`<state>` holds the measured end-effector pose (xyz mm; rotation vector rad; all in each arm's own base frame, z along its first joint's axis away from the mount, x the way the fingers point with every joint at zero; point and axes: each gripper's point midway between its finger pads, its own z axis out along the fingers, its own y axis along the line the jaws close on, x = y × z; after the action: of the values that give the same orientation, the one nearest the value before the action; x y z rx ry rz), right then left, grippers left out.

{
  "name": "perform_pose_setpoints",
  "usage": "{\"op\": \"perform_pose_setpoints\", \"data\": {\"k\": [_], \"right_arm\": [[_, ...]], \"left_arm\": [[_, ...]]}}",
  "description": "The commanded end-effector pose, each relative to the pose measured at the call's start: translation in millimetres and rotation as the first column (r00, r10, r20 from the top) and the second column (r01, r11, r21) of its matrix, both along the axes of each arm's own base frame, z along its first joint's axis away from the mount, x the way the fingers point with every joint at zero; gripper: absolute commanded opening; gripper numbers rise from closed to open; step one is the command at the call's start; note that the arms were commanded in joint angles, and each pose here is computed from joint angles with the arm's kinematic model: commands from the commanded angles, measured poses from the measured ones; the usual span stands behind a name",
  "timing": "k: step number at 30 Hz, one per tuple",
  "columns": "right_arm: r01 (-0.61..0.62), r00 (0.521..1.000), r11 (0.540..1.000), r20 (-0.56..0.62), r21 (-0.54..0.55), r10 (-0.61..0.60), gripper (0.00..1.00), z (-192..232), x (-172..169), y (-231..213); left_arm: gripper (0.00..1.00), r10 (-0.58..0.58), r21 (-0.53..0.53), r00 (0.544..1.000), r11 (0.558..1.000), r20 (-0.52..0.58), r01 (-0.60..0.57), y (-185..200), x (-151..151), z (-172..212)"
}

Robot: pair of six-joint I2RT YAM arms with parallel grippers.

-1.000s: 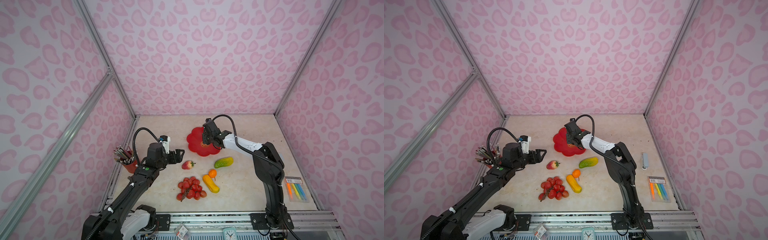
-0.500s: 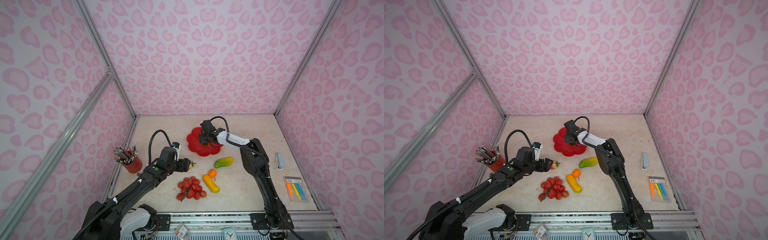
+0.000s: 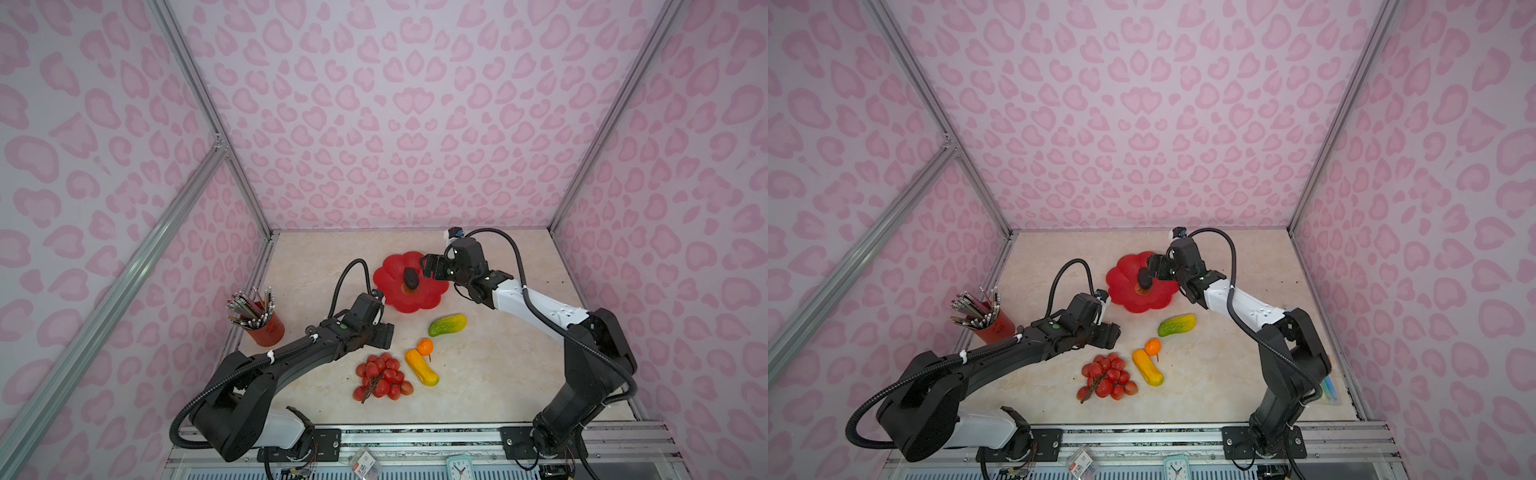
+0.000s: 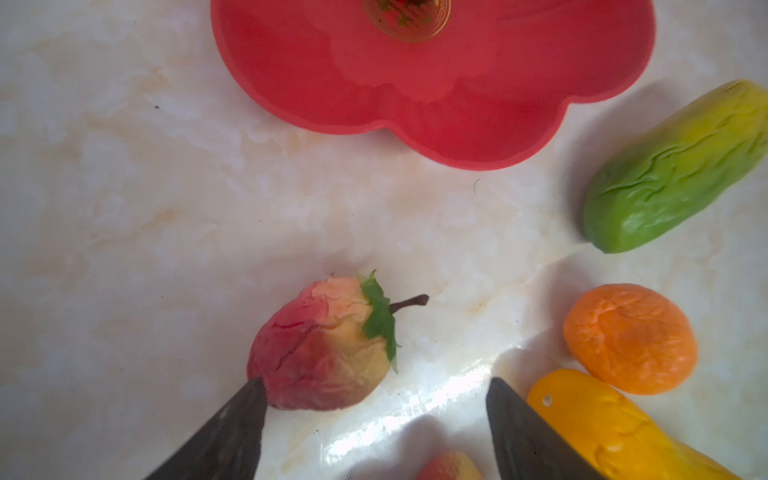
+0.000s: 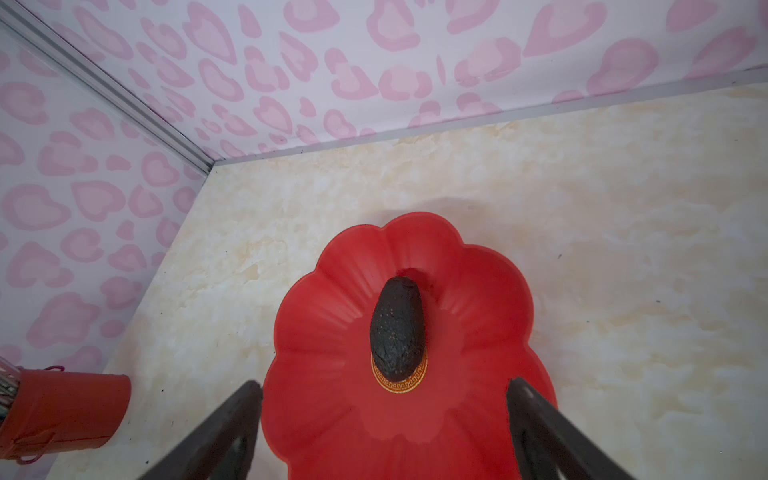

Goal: Place and organize the fake fruits in the fruit bowl
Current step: 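Release the avocado with right gripper while left gripper grasps the strawberry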

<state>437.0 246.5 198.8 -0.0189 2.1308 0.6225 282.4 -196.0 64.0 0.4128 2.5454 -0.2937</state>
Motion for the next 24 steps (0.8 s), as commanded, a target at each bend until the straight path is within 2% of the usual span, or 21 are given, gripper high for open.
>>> {"op": "perform_pose_setpoints", "data": {"k": [1,7,13,20,24], "right_arm": [[-0.001,0.995,0.996,0.104,0.092,-0.008,0.92,32.6,-7.4,-3.4],[0.032,0.992,0.998,0.122,0.062,-0.04,0.92,41.2,-27.9,-25.4],[0.08,0.984,0.995,0.151,0.067,-0.089,0.92,47.4,-35.2,-43.0],[0.088,0.985,0.994,0.145,0.061,-0.096,0.92,45.9,-38.9,-49.2],[0.095,0.986,0.994,0.135,0.058,-0.102,0.92,42.2,-37.8,-50.7]], "left_arm": [[0.84,0.042,0.09,0.999,0.995,0.014,-0.043,13.0,7.2,-6.3],[0.84,0.037,0.137,0.999,0.99,0.023,-0.039,10.9,17.9,-11.4],[0.8,0.015,0.165,1.0,0.986,-0.026,-0.01,3.1,22.3,-29.2],[0.63,0.019,0.171,0.999,0.985,-0.037,-0.012,3.1,22.4,-34.6],[0.54,0.017,0.154,1.0,0.988,-0.007,-0.016,6.9,18.0,-20.8]]}}
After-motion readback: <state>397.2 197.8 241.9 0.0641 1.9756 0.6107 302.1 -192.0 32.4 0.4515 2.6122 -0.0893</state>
